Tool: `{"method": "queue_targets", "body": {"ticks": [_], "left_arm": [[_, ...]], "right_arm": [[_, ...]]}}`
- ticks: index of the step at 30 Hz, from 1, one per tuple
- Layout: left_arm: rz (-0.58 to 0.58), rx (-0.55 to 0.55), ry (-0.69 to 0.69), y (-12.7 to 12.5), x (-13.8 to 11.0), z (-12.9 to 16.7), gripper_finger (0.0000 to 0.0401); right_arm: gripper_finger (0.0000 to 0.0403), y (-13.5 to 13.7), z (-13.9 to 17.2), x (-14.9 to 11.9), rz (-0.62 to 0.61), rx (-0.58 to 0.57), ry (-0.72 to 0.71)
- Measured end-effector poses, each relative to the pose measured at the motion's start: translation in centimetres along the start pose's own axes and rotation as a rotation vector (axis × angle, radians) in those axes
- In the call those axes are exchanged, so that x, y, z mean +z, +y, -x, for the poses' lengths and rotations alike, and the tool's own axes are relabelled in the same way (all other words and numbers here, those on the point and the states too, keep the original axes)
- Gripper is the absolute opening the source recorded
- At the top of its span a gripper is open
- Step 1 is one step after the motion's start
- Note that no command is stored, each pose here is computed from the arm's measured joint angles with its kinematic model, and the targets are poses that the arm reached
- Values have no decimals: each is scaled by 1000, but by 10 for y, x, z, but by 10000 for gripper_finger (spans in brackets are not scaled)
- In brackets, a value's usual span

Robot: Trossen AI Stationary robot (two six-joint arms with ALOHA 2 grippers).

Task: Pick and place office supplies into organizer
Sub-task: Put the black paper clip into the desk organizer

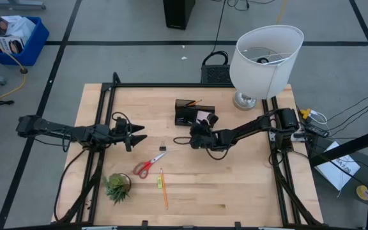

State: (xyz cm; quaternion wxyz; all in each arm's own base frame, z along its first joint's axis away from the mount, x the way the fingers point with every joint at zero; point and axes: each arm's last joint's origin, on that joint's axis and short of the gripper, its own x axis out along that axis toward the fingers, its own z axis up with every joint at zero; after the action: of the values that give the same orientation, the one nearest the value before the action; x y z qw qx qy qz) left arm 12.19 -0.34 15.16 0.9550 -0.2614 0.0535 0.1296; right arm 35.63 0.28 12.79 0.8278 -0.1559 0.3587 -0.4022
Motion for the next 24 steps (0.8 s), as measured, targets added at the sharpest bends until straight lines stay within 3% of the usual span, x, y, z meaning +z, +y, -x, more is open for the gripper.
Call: {"method": "queue_targets", "body": {"ticks": [9,15,19,24], "left_arm": [[-31,1,-1,0,0,0,324],[-77,12,6,1,-1,0,324],[-71,10,10,1,-1,0,324],[-4,-73,1,-4,2,0,324]], "right_arm": [[118,10,42,19,-81,99,-152],[118,9,65,40,-195,324,-273],[117,11,70,44,-239,484,-281],[110,16,75,41,-256,535,-257]]}}
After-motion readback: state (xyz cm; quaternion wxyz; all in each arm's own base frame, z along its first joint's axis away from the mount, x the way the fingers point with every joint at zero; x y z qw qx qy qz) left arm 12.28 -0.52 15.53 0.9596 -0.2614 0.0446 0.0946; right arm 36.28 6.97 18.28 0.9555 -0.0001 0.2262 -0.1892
